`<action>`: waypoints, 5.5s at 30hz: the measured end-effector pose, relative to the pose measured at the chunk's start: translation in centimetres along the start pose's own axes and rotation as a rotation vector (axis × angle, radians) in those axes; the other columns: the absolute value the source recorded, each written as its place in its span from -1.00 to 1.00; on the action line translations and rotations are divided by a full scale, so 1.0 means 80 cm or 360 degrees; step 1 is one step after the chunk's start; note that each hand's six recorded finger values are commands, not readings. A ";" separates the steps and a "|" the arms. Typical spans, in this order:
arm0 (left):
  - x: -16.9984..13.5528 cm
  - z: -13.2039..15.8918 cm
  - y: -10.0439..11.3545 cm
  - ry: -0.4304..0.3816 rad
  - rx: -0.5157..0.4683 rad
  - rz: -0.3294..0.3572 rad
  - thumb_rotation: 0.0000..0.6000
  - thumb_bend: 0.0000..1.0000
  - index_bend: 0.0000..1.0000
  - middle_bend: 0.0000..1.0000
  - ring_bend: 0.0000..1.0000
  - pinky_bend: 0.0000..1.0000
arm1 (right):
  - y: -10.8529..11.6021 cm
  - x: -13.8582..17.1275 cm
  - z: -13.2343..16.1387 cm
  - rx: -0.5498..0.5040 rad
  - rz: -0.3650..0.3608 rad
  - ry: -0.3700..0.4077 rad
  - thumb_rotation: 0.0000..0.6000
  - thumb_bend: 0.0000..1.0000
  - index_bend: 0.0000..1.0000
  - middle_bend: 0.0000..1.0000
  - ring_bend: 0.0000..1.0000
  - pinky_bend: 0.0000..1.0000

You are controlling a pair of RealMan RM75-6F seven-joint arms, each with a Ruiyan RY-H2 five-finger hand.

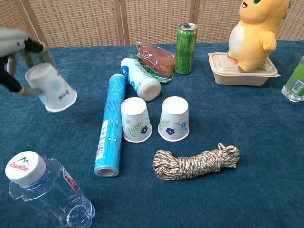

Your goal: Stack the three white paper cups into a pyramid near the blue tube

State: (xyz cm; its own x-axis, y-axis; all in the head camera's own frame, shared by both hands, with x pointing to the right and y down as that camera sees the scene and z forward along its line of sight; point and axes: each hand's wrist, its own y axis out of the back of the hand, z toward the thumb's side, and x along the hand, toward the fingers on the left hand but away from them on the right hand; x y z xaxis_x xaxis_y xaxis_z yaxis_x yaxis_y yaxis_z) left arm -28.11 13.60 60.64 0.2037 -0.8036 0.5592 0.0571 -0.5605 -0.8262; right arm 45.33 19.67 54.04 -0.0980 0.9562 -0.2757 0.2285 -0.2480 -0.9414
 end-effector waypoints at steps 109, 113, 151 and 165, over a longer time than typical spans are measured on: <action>0.035 0.227 0.022 -0.0571 0.0134 0.0095 1.00 -0.32 -0.43 -0.70 -0.58 -0.18 | -0.002 -0.005 -0.006 -0.0023 0.0020 -0.0021 1.00 -1.00 -0.78 -0.91 -1.00 -1.00; 0.035 0.225 0.021 -0.0565 0.0136 0.0084 1.00 -0.33 -0.49 -0.81 -0.64 -0.20 | -0.002 -0.004 -0.007 -0.0026 0.0021 -0.0024 1.00 -1.00 -0.78 -0.91 -1.00 -1.00; 0.023 0.044 0.061 -0.0291 0.0206 0.0200 1.00 -0.33 -0.97 -1.00 -1.00 -1.00 | -0.010 -0.001 0.002 -0.0002 0.0046 0.0003 1.00 -1.00 -0.76 -0.91 -1.00 -1.00; -0.057 -0.088 0.046 -0.0187 0.0088 0.0294 1.00 -0.33 -0.96 -1.00 -1.00 -1.00 | -0.015 0.002 0.010 0.0024 0.0068 0.0025 1.00 -1.00 -0.75 -0.91 -1.00 -1.00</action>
State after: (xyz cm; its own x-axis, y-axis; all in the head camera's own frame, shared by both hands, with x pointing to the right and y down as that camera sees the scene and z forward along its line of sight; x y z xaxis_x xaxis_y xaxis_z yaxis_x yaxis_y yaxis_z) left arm -35.68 13.75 55.52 0.3280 -0.8608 0.3890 0.0611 -0.3916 -0.9181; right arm 44.28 20.00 54.97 -0.0733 0.9471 -0.3125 0.2174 -0.2907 -0.9318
